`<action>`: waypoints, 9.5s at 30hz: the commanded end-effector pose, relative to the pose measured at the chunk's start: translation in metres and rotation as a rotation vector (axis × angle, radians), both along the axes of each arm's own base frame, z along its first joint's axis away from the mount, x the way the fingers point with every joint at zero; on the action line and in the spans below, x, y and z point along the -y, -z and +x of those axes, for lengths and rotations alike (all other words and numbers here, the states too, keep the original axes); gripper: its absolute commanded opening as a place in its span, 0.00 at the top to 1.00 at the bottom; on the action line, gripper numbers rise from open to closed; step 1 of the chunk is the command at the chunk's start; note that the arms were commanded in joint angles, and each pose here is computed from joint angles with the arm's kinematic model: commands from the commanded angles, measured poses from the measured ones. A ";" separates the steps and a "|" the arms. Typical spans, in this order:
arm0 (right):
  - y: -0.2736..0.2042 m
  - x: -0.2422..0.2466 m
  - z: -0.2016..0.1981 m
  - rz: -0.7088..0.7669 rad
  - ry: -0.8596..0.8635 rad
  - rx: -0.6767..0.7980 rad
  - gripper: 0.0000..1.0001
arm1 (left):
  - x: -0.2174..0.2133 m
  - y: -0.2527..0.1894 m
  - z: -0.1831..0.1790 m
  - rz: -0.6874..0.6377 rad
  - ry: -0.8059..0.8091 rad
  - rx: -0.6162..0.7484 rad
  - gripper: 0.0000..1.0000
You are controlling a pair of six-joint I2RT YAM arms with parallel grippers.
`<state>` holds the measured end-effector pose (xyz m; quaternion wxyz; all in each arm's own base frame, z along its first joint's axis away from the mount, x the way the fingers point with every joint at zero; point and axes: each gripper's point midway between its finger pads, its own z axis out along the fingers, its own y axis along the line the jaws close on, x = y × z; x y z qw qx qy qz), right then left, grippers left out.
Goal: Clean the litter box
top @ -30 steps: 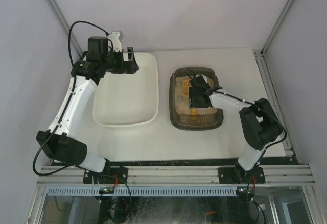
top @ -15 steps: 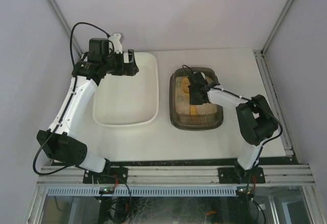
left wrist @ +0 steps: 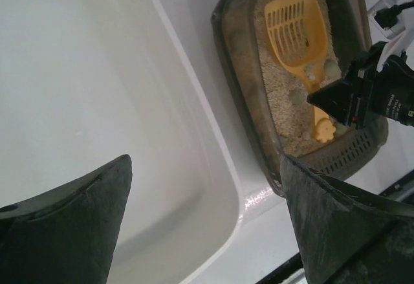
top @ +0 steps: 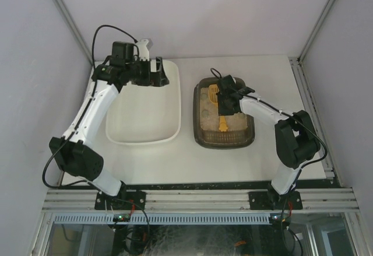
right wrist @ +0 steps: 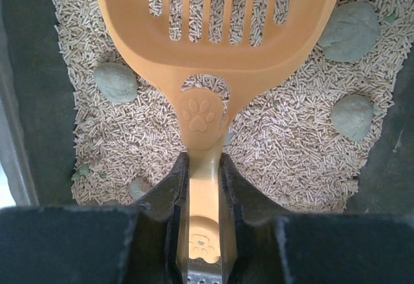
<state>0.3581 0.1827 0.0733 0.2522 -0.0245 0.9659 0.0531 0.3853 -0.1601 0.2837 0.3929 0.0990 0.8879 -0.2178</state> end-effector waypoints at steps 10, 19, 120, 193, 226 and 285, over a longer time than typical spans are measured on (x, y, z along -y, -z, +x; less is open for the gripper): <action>-0.057 -0.008 -0.016 0.064 -0.062 0.042 1.00 | 0.121 0.023 0.000 -0.223 0.347 -0.167 0.01; -0.079 -0.015 -0.043 0.120 -0.123 0.016 1.00 | 0.154 0.042 0.019 -0.212 0.361 -0.134 0.01; -0.087 0.008 -0.090 0.694 0.033 0.118 1.00 | 0.173 0.024 0.021 -0.381 0.151 -0.205 0.05; -0.053 -0.040 -0.042 0.887 -0.143 -0.229 1.00 | -0.001 0.109 0.030 -0.196 -0.455 -0.246 0.00; -0.085 -0.003 -0.080 1.243 -0.160 0.185 1.00 | -0.131 0.050 -0.058 0.550 -0.342 0.123 0.04; -0.095 -0.112 -0.106 0.688 -0.486 -0.049 1.00 | -0.174 0.029 -0.068 0.080 -0.316 -0.063 0.13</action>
